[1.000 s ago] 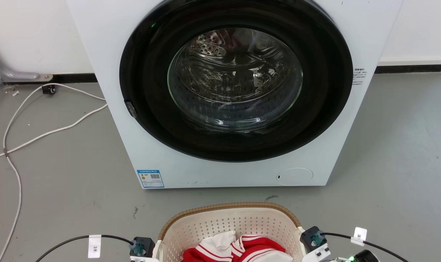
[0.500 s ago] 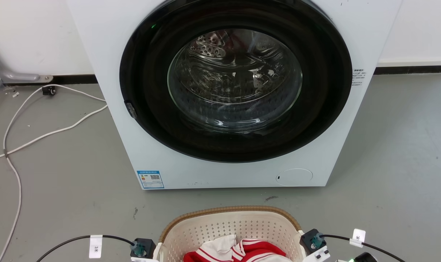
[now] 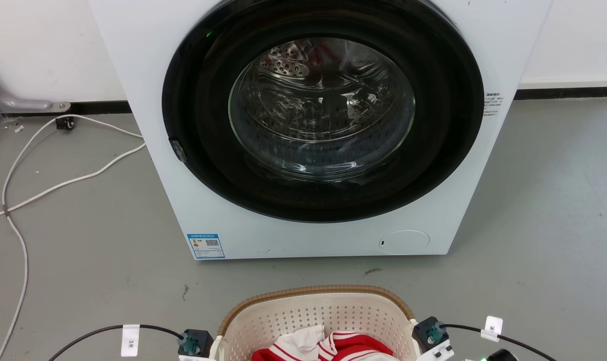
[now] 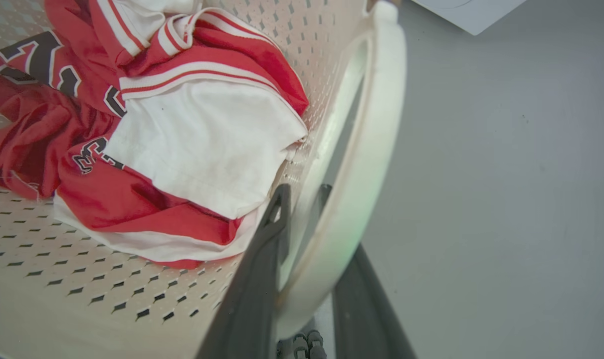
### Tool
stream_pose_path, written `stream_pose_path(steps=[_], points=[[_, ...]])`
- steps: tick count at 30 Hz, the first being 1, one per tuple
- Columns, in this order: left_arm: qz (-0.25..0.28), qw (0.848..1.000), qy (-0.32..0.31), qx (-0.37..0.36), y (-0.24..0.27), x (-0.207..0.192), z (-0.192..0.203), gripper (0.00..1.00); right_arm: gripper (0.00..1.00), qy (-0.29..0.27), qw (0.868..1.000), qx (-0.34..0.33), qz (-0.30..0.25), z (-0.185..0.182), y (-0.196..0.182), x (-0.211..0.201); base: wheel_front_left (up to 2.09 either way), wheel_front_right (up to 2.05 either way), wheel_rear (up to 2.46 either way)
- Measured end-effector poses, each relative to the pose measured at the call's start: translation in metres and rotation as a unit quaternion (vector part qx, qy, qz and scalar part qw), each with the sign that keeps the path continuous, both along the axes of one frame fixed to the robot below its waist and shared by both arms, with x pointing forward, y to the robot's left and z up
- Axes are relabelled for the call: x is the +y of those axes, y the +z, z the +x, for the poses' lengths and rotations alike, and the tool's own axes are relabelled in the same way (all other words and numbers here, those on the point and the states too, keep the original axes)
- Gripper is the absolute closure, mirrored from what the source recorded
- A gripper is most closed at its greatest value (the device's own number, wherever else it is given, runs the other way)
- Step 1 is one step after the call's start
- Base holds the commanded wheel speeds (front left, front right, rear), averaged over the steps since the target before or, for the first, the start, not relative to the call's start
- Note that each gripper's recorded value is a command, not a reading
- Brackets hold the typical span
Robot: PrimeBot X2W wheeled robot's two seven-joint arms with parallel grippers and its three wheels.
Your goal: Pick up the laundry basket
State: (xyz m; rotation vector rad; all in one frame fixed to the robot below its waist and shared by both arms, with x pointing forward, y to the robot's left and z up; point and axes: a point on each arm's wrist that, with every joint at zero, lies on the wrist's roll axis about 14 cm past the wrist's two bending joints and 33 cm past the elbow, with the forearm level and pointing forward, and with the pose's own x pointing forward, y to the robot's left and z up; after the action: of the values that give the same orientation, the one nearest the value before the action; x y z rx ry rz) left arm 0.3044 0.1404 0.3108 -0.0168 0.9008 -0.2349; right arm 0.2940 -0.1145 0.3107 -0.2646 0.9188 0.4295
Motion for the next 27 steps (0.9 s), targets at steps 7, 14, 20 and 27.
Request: stream_pose_path(steps=[7,14,20,27], points=[[0.001,1.0,-0.001,0.001,-0.0004,0.0011,-0.0006,1.0,1.0,0.0,1.0,0.001,0.001,-0.0006,-0.0002,0.0009,0.0,0.0,0.0],[-0.001,1.0,0.0,0.002,-0.0005,0.001,-0.001,1.0,1.0,0.0,1.0,0.003,0.001,-0.0014,-0.0005,0.0011,0.0,0.0,0.0],[-0.001,1.0,-0.002,0.001,-0.0003,0.0005,-0.001,1.0,1.0,0.0,1.0,0.002,0.001,-0.0018,-0.0002,0.0006,0.0,0.0,0.0],[-0.001,1.0,-0.003,0.003,-0.0008,0.0001,-0.0016,1.0,1.0,-0.003,1.0,0.004,0.002,-0.0021,-0.0004,0.0004,0.0,0.0,0.0]])
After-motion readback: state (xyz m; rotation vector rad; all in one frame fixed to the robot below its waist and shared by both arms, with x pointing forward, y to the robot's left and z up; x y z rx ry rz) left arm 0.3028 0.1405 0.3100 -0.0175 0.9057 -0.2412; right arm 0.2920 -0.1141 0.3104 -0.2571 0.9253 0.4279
